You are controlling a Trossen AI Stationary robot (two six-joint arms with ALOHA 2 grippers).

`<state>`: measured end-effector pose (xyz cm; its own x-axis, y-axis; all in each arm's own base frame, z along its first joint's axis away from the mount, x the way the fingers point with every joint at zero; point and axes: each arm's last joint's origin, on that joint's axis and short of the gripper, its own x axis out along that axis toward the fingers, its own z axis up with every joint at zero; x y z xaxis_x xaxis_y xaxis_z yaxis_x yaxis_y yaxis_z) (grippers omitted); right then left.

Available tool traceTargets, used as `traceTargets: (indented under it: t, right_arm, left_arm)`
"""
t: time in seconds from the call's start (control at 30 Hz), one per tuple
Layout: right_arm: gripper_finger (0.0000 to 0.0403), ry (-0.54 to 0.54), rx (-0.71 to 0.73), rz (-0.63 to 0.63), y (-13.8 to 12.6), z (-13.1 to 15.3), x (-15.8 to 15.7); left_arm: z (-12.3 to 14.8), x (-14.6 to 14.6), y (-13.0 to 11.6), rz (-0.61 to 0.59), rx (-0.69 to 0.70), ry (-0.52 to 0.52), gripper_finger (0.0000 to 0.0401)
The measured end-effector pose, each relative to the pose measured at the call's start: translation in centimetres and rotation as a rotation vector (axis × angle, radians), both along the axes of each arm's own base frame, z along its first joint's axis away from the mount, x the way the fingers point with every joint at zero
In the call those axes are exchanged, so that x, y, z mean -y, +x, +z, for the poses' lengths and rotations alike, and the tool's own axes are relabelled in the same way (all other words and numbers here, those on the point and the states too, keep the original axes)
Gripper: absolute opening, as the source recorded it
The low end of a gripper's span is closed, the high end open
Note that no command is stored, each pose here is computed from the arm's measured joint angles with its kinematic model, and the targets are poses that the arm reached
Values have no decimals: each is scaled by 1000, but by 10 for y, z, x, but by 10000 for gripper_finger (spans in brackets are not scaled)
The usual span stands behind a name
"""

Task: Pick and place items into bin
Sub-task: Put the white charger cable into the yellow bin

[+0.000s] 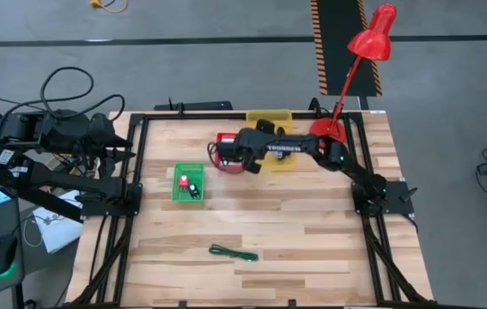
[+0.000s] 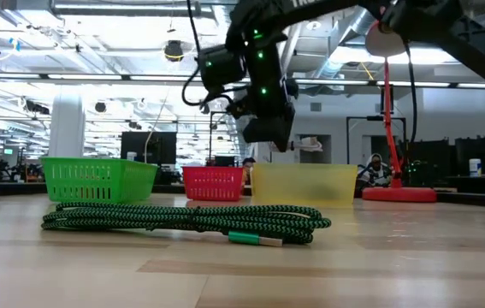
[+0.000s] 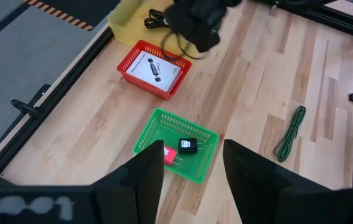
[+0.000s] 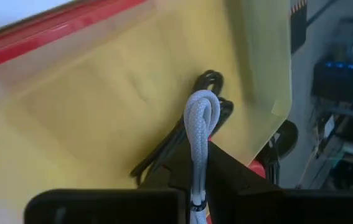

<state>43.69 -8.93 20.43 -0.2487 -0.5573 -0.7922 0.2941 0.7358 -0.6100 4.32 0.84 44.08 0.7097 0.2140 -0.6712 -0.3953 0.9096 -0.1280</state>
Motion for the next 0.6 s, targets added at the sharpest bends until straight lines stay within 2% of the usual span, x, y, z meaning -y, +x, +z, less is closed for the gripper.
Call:
traceTargets:
  t: [0.3,0.6]
  right_arm:
    - [63,-10,45,-77,-3,-1,28]
    - [70,-26,109,-83,2,-1,32]
  left_arm:
    - [0,0,0,0,0,0,154]
    - [0,0,0,0,0,0,154]
